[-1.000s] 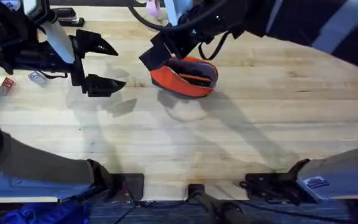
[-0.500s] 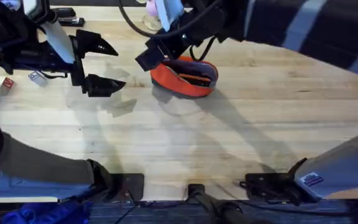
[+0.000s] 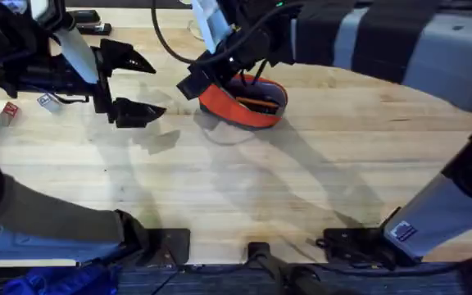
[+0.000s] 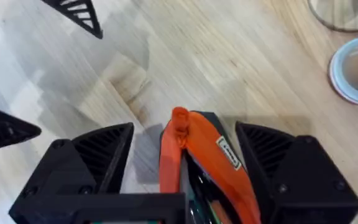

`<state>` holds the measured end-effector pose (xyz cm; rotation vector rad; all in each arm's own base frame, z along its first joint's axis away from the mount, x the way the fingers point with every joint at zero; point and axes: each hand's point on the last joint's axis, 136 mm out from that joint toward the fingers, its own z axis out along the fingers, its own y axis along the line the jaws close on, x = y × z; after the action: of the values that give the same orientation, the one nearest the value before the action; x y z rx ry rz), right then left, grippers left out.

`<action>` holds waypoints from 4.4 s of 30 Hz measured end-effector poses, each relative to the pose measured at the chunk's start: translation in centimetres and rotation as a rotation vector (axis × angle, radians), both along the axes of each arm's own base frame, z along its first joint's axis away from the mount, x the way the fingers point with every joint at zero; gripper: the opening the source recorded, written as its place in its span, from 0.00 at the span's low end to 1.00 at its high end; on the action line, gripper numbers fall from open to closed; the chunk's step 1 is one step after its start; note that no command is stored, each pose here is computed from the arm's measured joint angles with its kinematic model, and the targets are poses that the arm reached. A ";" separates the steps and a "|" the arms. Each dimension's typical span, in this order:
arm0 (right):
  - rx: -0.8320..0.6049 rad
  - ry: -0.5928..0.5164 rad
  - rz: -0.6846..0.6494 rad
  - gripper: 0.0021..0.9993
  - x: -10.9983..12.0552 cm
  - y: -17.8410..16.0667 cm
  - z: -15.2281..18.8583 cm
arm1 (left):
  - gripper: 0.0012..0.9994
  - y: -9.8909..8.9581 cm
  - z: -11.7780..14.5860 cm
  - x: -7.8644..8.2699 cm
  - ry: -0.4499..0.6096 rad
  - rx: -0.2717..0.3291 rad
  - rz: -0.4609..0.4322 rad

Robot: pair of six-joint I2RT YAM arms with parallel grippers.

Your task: Unzip the bag, pick up the pens from the table one at a time and place them inside, then zip the bag closed.

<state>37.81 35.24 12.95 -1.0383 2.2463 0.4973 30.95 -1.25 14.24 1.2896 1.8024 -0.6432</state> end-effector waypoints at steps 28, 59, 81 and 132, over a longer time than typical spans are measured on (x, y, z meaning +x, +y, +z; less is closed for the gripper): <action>-0.007 0.021 0.001 0.41 0.4 0.4 -2.0 | 0.99 0.0 0.0 0.0 0.000 0.000 0.000; 0.017 -0.009 0.001 0.03 0.9 0.9 -1.4 | 0.99 0.0 0.0 0.0 0.000 0.000 0.000; 0.007 0.002 0.006 0.03 -0.5 0.1 0.8 | 0.99 -1.1 0.5 0.1 -0.011 -0.034 -0.024; -0.008 0.005 0.026 0.03 -1.0 0.1 0.5 | 0.04 -9.4 -4.4 3.5 -0.012 -0.261 -0.218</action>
<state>36.82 35.37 13.45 -1.0724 2.2439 0.5029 34.50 -10.70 9.89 1.3155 1.5211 -0.9551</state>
